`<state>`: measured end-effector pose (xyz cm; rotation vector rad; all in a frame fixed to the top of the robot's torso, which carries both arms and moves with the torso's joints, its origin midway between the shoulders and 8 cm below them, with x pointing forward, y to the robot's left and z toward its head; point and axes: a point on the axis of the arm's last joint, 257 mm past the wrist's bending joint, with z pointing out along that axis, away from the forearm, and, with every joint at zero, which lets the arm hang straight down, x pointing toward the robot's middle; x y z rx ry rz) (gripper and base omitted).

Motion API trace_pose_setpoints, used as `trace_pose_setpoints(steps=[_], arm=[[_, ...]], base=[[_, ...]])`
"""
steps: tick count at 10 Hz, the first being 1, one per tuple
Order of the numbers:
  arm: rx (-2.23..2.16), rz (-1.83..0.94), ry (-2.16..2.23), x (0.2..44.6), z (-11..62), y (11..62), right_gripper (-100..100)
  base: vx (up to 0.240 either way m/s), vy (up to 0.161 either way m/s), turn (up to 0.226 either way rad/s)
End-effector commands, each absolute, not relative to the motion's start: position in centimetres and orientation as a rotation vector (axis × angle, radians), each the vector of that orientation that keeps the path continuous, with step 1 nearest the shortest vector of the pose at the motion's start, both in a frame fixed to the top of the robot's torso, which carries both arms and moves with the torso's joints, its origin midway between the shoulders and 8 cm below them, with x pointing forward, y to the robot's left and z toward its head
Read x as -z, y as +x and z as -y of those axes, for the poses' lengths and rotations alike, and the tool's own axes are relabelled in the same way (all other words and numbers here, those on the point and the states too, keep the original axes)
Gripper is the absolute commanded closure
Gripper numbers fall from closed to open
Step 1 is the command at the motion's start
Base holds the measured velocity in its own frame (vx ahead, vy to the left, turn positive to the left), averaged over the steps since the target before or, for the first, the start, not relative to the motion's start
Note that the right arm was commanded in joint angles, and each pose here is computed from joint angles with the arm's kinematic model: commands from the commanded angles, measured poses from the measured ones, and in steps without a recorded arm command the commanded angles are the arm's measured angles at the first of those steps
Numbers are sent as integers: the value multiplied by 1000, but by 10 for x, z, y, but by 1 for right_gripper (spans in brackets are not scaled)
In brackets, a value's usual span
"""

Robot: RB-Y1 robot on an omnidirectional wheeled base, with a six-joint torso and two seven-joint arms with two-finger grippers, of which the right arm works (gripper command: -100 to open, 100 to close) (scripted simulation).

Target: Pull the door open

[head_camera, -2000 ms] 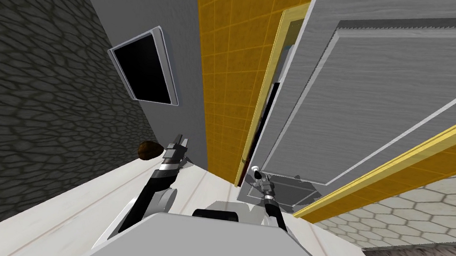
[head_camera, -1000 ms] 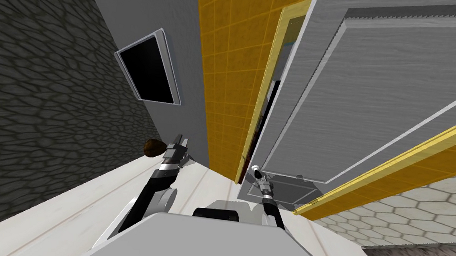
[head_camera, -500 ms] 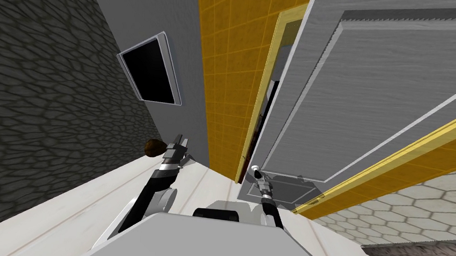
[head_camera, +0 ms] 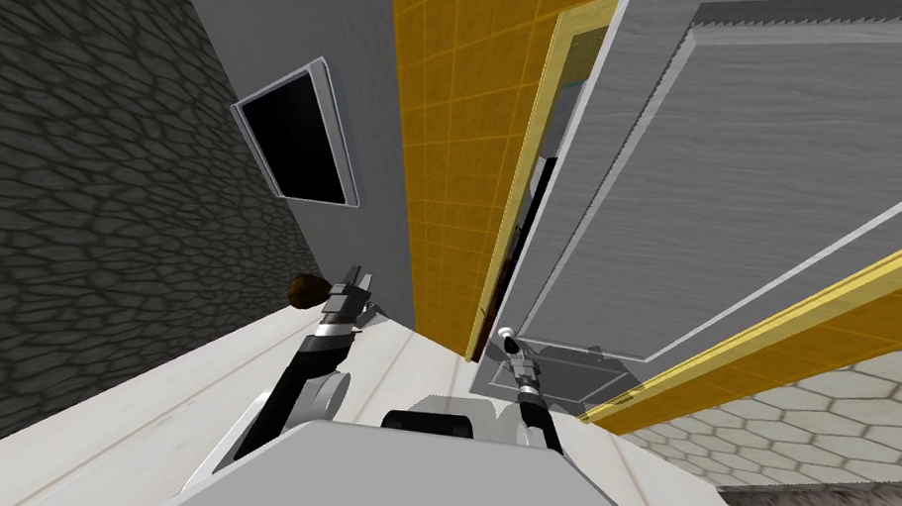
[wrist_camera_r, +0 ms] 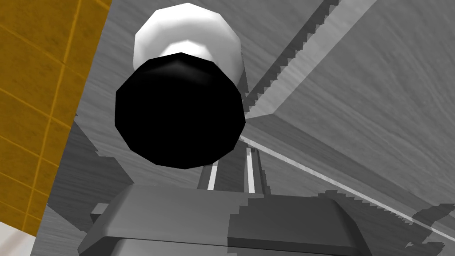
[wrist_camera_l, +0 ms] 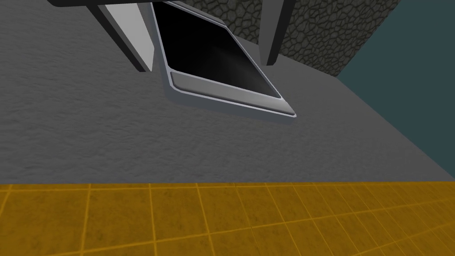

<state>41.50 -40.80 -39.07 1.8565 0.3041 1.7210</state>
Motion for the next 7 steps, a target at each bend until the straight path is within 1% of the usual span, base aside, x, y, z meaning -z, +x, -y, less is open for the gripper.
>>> trace_pose_setpoints(steps=[1, 3, 5, 7], arm=[[-1795, -286, 1858, 385, 386, 428, -100], [-1828, -233, 1885, 385, 384, 429, -100], [-1861, -179, 1912, 386, 382, 429, -100], [-1893, -125, 1937, 387, 380, 430, -100]], base=[[-39, -12, 30], [-52, -25, 31], [-28, 1, 2], [-58, -27, 40]])
